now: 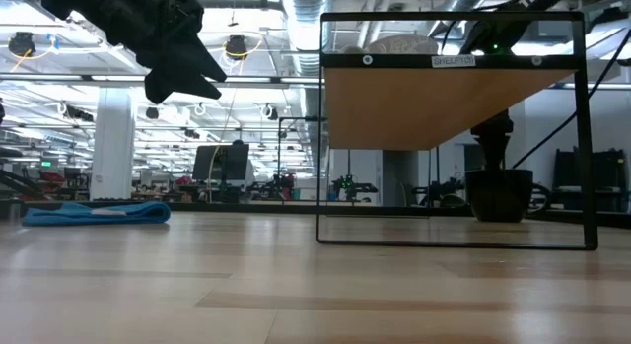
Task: Stack small to large cups/mugs on shelf
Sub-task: Put the black mug on the shelf
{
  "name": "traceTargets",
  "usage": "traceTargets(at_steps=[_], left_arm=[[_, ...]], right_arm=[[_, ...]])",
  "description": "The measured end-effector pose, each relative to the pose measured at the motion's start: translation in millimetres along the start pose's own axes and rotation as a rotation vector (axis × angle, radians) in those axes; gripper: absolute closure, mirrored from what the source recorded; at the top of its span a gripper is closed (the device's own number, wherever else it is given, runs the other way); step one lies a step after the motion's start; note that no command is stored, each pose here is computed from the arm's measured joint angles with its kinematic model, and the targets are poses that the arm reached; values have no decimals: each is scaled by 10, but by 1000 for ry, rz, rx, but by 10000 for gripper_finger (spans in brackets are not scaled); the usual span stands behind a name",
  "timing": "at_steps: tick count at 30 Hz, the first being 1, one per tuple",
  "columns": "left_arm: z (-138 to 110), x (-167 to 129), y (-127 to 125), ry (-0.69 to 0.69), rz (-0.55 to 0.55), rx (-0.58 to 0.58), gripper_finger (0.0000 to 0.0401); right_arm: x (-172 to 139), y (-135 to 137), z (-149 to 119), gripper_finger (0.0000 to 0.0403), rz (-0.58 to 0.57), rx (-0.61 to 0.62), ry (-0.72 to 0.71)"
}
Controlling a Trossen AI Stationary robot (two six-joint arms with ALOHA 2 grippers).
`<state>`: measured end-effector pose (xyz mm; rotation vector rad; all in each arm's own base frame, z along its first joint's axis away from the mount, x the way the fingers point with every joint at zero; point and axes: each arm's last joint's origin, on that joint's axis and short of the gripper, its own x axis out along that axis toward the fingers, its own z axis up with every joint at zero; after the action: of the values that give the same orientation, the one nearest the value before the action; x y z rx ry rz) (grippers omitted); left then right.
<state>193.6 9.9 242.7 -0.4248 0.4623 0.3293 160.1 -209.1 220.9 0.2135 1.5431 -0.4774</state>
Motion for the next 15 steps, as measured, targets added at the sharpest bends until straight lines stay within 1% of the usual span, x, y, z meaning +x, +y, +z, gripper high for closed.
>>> traceTargets(at_steps=[6,12,15], left_arm=[[0,0,0,0,0,0,234],[0,0,0,0,0,0,234],[0,0,0,0,0,-1,234]], right_arm=[[-121,-13,29,352,1,2,1],[-240,-53,57,348,-7,6,-14],[-279,-66,78,348,-14,-11,-28]])
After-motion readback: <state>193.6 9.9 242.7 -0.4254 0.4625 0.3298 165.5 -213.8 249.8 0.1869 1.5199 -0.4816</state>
